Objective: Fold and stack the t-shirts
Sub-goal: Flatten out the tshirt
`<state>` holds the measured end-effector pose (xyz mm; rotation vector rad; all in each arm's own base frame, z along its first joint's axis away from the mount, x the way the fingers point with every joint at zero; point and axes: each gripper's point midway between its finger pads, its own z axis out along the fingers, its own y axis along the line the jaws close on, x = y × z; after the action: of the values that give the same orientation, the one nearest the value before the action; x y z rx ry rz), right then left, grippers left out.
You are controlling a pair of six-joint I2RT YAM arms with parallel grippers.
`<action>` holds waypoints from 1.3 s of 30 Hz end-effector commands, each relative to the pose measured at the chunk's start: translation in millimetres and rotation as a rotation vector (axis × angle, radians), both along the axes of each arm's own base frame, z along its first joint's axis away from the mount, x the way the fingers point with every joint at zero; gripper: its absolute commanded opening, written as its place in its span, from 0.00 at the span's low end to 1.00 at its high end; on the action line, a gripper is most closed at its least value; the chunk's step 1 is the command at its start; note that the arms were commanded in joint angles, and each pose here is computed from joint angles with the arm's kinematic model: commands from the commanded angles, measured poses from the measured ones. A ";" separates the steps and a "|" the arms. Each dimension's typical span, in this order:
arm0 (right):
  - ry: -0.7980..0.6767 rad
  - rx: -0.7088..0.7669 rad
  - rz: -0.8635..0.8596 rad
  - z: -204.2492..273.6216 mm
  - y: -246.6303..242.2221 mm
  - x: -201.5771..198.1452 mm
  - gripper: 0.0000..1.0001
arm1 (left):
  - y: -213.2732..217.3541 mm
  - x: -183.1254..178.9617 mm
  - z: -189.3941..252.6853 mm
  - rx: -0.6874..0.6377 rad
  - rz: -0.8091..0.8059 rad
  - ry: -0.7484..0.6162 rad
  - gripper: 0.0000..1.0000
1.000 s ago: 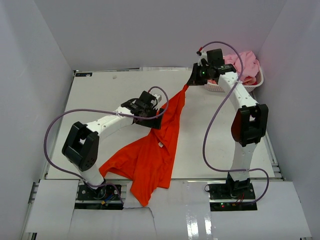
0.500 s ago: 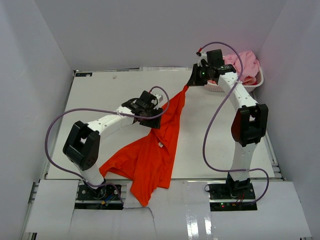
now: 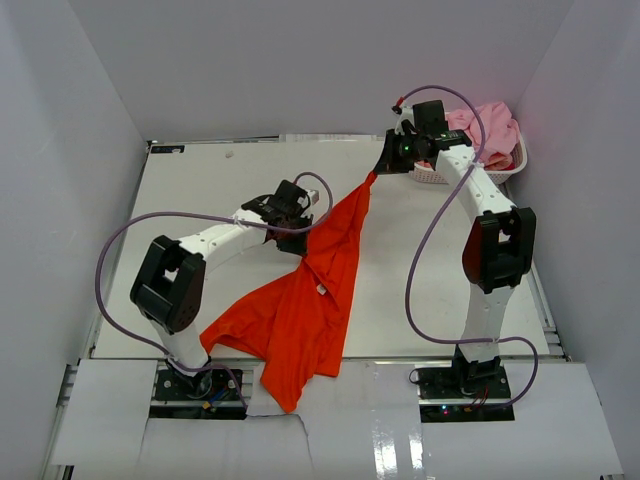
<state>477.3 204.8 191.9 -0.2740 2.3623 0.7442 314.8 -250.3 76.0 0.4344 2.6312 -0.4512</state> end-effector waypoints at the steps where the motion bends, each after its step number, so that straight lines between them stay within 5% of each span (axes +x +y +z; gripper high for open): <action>1: -0.092 0.023 0.018 32.4 2.0 -1.6 0.08 | -6.7 10.0 21.0 -0.045 -0.003 -0.037 0.00; 5: -0.096 0.015 0.009 33.6 -1.0 -5.6 0.08 | 1.3 26.5 38.6 -0.028 0.018 -0.069 0.00; 12: -0.087 0.008 0.013 23.6 -4.9 -22.5 0.08 | 14.7 100.9 128.6 -0.050 0.054 -0.225 0.00; 13: -0.090 0.012 0.014 22.5 -5.2 -23.8 0.08 | 11.3 120.3 169.3 -0.070 0.055 -0.322 0.00; 20: -0.082 0.013 0.027 11.4 -4.9 -45.3 0.08 | 9.1 182.3 229.5 -0.083 0.069 -0.472 0.00; 34: -0.184 -0.002 -0.007 38.5 -8.1 -74.9 0.08 | 62.8 271.3 180.1 0.115 0.281 -0.639 0.00; 39: -0.197 -0.007 -0.007 40.2 -1.9 -52.7 0.08 | 71.0 292.5 135.2 0.178 0.332 -0.618 0.00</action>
<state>403.0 199.3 219.8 -0.3173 2.2318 0.6959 590.3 -192.0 199.7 0.2047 2.1617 -0.0457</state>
